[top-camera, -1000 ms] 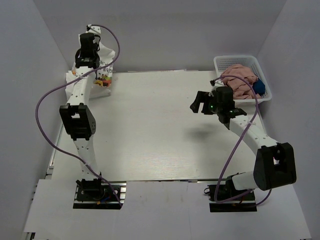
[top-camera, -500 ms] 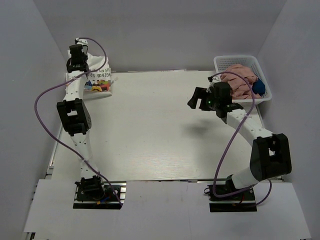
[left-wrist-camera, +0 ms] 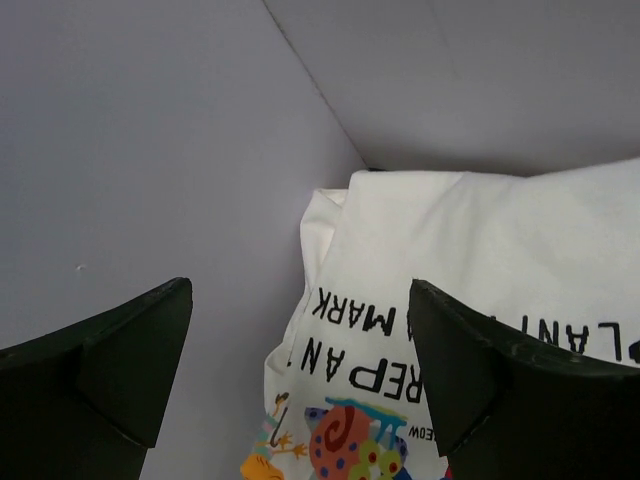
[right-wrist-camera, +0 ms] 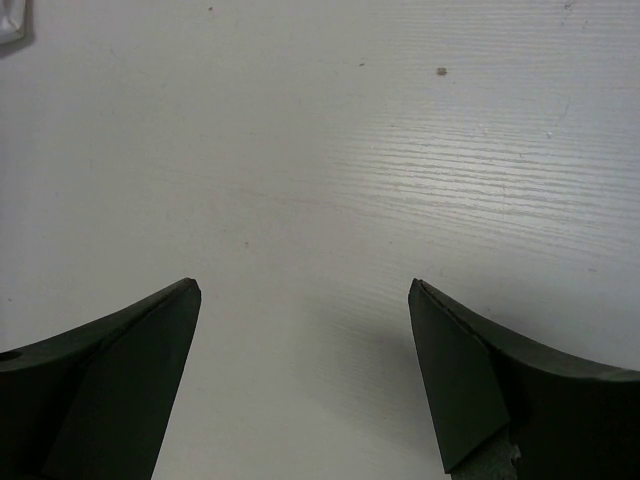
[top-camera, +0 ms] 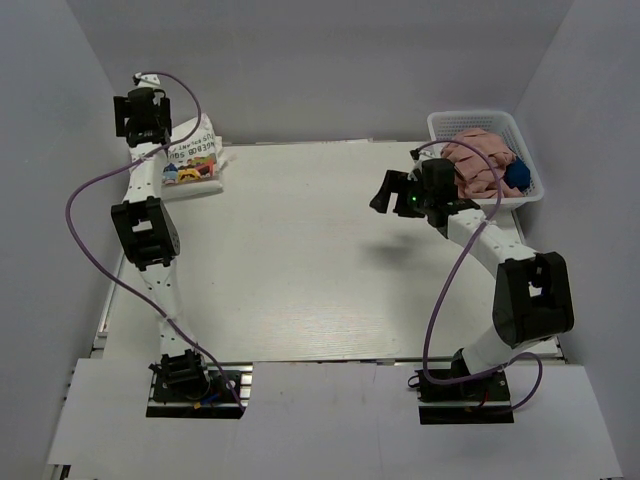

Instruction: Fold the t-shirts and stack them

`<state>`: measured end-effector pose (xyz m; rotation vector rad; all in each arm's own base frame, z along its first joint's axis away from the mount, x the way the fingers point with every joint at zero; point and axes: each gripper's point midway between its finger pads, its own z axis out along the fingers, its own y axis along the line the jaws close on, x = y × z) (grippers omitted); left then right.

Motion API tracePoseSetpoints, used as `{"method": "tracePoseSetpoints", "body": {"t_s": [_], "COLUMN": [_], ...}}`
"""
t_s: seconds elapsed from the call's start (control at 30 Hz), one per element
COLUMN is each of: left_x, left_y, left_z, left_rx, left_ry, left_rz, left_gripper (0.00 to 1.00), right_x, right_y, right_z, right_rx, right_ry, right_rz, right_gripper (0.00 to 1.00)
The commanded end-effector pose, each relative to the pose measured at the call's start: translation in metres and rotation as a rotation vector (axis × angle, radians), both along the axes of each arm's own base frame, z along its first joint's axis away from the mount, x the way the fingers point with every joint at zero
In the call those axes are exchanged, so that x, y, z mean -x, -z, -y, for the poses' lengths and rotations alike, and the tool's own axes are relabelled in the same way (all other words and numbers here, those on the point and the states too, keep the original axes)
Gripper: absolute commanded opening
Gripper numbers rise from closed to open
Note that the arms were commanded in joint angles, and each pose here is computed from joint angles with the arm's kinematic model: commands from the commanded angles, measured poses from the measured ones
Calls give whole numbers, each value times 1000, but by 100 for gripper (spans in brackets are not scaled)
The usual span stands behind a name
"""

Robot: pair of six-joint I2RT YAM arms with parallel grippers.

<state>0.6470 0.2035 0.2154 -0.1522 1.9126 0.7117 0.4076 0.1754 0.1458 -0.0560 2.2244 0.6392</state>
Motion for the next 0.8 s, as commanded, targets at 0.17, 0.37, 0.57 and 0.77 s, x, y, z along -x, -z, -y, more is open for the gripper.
{"method": "tracePoseSetpoints", "body": {"t_s": [0.17, 0.37, 0.57, 0.77], "left_x": [14, 45, 157, 275], "left_y": [-70, -59, -71, -15], "left_z": [29, 113, 240, 304], "left_rx": [116, 435, 581, 791], "left_ry": [30, 211, 316, 420], "left_rz": [156, 75, 135, 94], "left_gripper": [99, 99, 99, 99], "right_x": [2, 26, 56, 90], "right_y": [-41, -52, -60, -38], "right_z": [-5, 5, 16, 29], "right_rx": [-31, -31, -38, -55], "right_ry": [-22, -15, -6, 40], "right_rz": [108, 152, 184, 164], "right_gripper": [90, 90, 90, 90]}}
